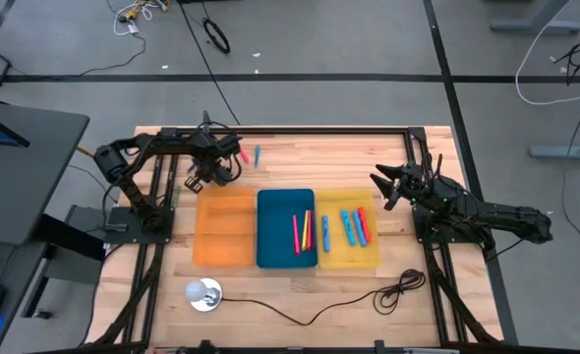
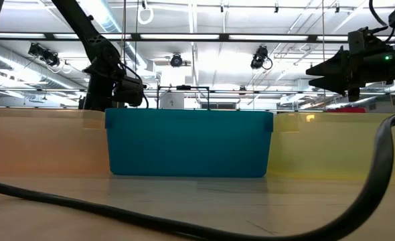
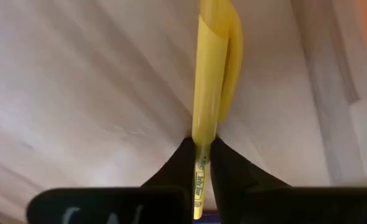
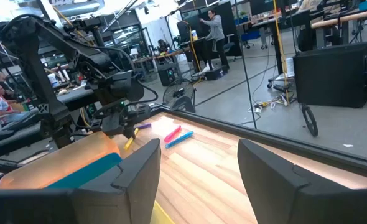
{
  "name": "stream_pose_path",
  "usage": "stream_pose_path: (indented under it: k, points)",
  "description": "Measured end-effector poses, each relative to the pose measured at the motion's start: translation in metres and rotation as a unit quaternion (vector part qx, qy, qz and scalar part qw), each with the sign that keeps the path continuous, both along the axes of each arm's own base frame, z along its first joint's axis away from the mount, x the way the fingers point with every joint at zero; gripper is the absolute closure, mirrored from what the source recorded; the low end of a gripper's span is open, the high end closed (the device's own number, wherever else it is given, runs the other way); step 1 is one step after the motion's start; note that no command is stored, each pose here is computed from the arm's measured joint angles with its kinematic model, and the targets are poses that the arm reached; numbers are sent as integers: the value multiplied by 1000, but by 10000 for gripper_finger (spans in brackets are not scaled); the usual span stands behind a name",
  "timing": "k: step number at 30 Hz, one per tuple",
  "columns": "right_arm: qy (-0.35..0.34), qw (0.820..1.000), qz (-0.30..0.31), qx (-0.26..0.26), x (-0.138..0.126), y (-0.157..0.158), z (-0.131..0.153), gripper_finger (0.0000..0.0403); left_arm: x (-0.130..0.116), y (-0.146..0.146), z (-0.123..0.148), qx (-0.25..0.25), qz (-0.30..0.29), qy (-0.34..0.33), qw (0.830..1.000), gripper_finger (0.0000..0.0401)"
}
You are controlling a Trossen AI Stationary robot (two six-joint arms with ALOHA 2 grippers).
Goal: Pick & Place Markers
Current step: Put the yellow pen into the blue bin
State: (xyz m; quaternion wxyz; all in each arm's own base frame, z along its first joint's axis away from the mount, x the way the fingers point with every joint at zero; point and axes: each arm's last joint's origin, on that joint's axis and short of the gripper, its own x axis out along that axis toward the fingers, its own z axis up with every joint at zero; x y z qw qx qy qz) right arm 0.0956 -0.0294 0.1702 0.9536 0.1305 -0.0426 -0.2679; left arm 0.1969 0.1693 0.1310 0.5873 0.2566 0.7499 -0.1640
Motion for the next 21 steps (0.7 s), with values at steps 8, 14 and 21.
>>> stream_pose_path:
  k: [8, 14, 21]
  points:
    - [0, 1000, 0, 0, 0, 0, 0, 188, 6, 5, 22, 36, 4, -34, 999, 365]
    - [0, 1000, 0, 0, 0, 0, 0, 188, 9, 4, 42, 64, -5, -41, 997, 371]
    - [0, 1000, 0, 0, 0, 0, 0, 188, 18, 7, 66, 95, -15, -55, 994, 366]
